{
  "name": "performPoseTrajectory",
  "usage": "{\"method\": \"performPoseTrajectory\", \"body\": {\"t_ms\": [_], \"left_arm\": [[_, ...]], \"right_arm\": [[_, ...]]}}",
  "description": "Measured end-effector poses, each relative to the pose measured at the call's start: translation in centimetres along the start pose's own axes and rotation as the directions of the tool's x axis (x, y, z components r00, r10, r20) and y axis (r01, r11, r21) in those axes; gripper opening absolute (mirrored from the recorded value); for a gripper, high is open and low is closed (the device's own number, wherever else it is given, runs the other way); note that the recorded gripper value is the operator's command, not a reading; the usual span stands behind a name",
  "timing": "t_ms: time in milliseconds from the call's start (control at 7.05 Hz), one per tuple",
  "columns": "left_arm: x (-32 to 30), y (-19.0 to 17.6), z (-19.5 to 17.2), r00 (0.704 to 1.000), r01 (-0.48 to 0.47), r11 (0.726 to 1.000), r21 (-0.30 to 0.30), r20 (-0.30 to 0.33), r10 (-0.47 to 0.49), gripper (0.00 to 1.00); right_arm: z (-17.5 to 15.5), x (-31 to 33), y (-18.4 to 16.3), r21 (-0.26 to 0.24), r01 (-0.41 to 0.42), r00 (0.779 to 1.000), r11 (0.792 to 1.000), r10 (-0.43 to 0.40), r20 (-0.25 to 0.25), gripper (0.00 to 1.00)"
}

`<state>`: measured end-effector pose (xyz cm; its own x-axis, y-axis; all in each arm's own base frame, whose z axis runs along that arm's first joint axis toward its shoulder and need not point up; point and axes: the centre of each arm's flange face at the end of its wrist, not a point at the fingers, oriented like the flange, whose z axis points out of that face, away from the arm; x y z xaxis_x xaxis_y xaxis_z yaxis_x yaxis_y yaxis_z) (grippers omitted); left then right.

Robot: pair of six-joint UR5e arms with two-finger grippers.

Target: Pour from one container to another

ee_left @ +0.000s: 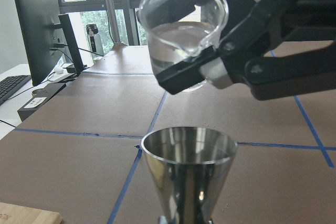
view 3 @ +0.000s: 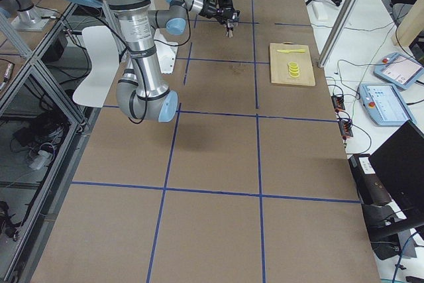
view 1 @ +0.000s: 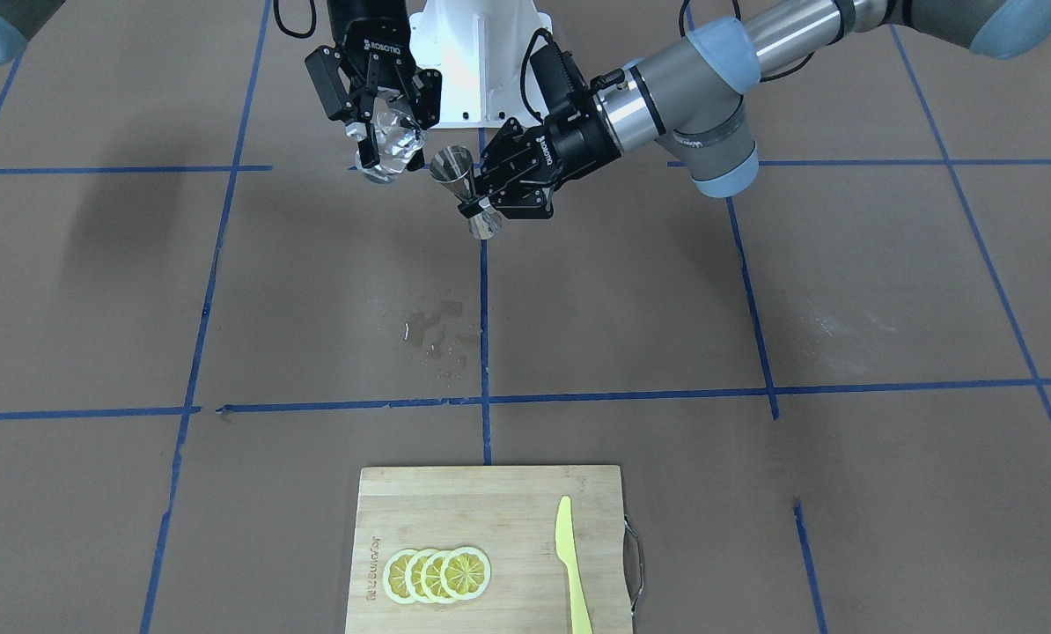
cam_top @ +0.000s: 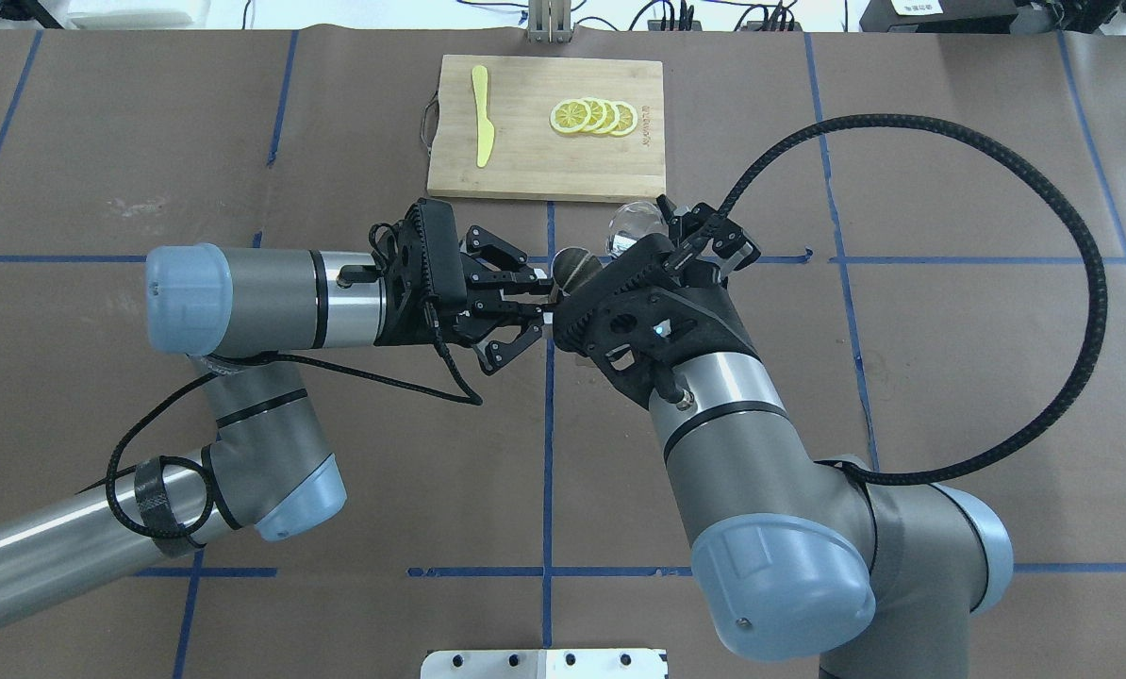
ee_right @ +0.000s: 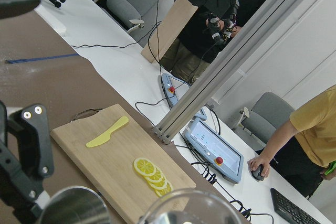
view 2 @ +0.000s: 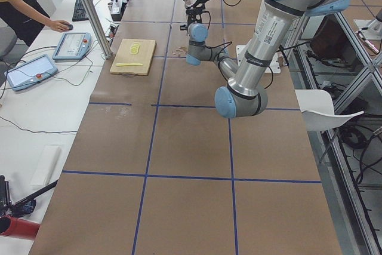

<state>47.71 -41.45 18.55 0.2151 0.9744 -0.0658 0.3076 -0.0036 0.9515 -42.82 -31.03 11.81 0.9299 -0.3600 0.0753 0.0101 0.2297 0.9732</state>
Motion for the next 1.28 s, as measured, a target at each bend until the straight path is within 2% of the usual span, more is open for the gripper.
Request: {"method": "performPoseTrajectory", "body": {"t_ms": [1277], "left_arm": [[0.0,-0.1,0.0,1.0,-0.002,1.0,0.003,-0.001,0.002,0.0]], "right_arm": [[-0.3,-1.2,-0.2,-0.004,0.108,0.993,0.994,-0.108,-0.038,0.0]]}}
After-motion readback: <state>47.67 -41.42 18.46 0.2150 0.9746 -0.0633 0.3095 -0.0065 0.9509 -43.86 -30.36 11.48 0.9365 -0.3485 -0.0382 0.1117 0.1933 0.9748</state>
